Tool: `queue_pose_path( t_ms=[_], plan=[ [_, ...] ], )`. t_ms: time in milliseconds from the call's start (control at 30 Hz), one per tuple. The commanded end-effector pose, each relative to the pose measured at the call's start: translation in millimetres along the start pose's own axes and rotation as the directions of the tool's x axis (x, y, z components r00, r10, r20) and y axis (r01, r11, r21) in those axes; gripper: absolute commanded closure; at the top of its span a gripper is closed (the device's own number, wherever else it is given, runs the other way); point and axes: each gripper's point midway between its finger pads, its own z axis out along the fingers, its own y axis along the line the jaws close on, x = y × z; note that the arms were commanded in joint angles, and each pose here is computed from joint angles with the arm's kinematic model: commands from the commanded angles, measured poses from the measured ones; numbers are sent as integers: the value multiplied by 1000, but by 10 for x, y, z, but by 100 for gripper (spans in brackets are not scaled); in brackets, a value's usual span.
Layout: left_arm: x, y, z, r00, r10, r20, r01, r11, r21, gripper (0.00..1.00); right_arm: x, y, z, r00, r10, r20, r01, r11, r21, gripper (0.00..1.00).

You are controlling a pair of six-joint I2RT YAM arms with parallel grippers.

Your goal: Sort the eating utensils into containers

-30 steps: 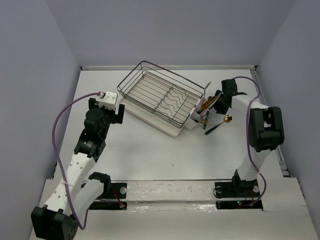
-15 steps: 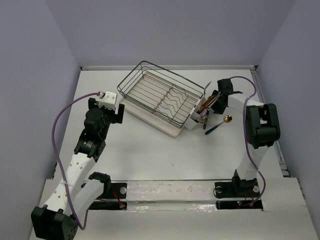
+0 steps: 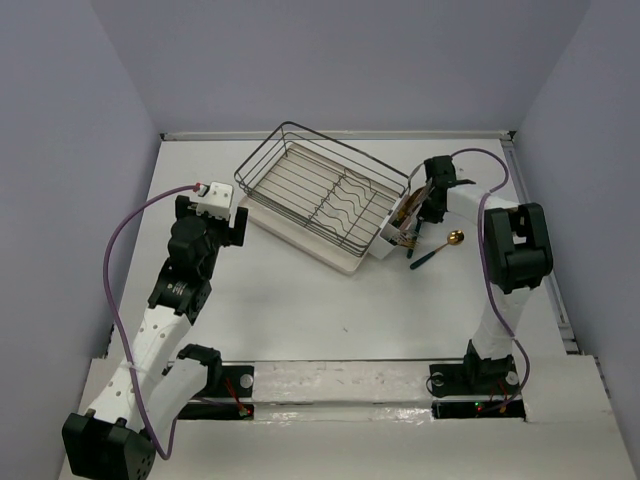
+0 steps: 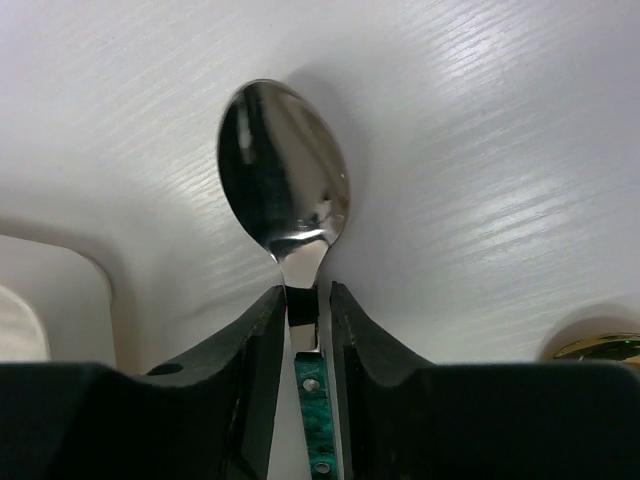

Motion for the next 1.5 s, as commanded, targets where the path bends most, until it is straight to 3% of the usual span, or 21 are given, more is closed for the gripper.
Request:
queue_pose_path(
  t_ms=[0, 200, 300, 467, 633, 733, 767, 833, 867, 933, 967, 1100, 1233, 1267, 1467],
  plan=[
    [-87, 76, -5, 999, 1, 51, 1, 999, -37, 1, 280, -350, 53, 996, -63, -66, 72, 987, 143, 71],
    [-118, 89, -3, 998, 5, 56, -2, 999, -42, 1, 164, -515, 64, 998, -30, -61, 39, 990, 139, 87],
    [-102, 96, -4, 999, 9, 53, -7, 999, -46, 1, -33, -591, 33, 999, 13, -42, -10, 996, 85, 100],
    [-94, 98, -7, 999, 4, 51, -1, 999, -49, 1, -317, -604, -54, 1000, -15, 25, 14, 999, 35, 100],
    [-116, 118, -6, 999, 15, 52, -12, 998, -56, 1, -859, -483, -411, 971, 17, 239, -8, 999, -39, 100],
    [-123, 122, -3, 999, 15, 52, -12, 998, -57, 1, -1230, -444, -740, 928, 35, 370, -9, 997, -71, 100],
    [-115, 125, -2, 999, 15, 50, -12, 998, -58, 1, -1471, -364, -988, 885, 53, 463, 0, 993, -115, 100],
    [-122, 127, -1, 999, 17, 50, -14, 998, -59, 1, -1594, -309, -1215, 837, 65, 543, 28, 986, -162, 100],
    [-120, 129, 4, 999, 20, 48, -17, 998, -60, 1, -1809, -226, -1450, 767, 87, 636, 59, 977, -206, 100],
    [-142, 135, 2, 998, 21, 52, -18, 998, -61, 1, -1888, -164, -1800, 692, 109, 714, 116, 959, -260, 100],
    [-138, 132, 10, 999, 21, 49, -18, 998, -60, 1, -2013, -102, -2008, 624, 122, 771, 161, 946, -280, 100],
    [-186, 131, 22, 998, 18, 59, -15, 998, -56, 1, -1967, 237, -2414, 540, 130, 831, 376, 846, -377, 100],
    [-216, 125, 34, 998, 20, 60, -17, 999, -52, 1, -1840, 407, -2549, 499, 172, 849, 479, 761, -436, 100],
    [-216, 122, 36, 998, 22, 59, -19, 999, -50, 1, -1802, 435, -2618, 464, 209, 861, 507, 734, -452, 100],
    [-254, 116, 40, 998, 22, 58, -20, 999, -42, 1, -1600, 657, -2784, 456, 299, 838, 614, 576, -540, 100]
  ],
)
